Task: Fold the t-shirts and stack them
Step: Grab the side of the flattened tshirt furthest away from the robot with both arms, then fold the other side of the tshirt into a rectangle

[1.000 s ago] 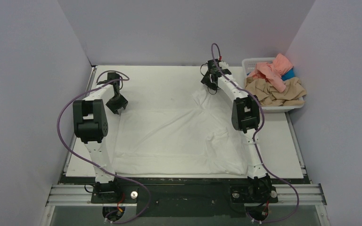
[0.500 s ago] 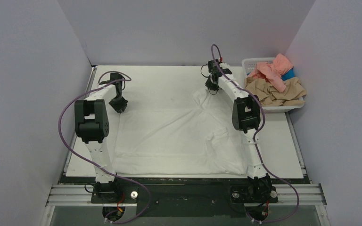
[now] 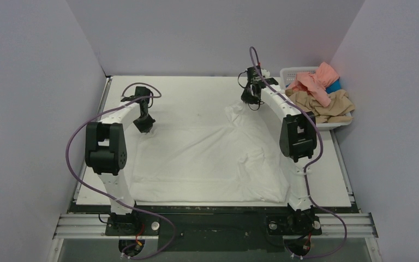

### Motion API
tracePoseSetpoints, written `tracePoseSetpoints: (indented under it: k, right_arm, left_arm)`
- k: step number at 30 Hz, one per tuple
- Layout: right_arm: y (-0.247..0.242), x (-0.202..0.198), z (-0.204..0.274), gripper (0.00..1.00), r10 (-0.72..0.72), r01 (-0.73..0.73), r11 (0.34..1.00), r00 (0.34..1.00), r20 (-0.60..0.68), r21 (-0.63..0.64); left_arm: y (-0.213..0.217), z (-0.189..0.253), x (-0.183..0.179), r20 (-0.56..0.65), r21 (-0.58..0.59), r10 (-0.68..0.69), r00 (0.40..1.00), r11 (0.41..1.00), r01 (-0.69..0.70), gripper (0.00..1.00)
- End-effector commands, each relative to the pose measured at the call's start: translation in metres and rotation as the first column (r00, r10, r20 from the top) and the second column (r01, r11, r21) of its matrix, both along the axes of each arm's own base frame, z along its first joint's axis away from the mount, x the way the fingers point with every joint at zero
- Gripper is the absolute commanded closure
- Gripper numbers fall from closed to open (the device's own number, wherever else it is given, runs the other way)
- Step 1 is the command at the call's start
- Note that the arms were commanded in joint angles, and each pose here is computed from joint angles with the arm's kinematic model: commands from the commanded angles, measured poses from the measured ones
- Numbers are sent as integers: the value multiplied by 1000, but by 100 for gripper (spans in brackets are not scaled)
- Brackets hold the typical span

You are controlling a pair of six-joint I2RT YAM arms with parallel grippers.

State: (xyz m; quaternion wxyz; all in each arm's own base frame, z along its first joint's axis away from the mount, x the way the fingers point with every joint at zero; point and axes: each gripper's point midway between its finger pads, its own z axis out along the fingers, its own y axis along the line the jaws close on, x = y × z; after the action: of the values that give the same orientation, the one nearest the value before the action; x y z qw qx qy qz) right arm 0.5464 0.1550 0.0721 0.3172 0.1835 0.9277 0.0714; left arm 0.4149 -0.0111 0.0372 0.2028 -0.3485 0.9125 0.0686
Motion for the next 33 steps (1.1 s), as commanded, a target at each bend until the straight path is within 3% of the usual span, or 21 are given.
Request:
tracePoseSetpoints:
  k: [1, 16, 25, 33]
  right_arm:
    - [-1, -29, 52, 100, 54, -55, 998, 996, 75, 10]
    - [-14, -176, 48, 100, 211, -211, 976, 977, -5, 58]
    - [-32, -260, 60, 100, 335, -337, 940, 941, -43, -59]
    - [-51, -297, 69, 100, 365, -370, 915, 929, -62, -161]
  left_arm:
    - [-2, 39, -4, 128, -15, -32, 991, 999, 34, 100]
    - [8, 45, -74, 152, 5, -5, 988, 1000, 4, 100]
    - [18, 49, -114, 189, 11, 82, 979, 996, -85, 100]
    - [41, 58, -136, 211, 62, 207, 955, 973, -224, 100]
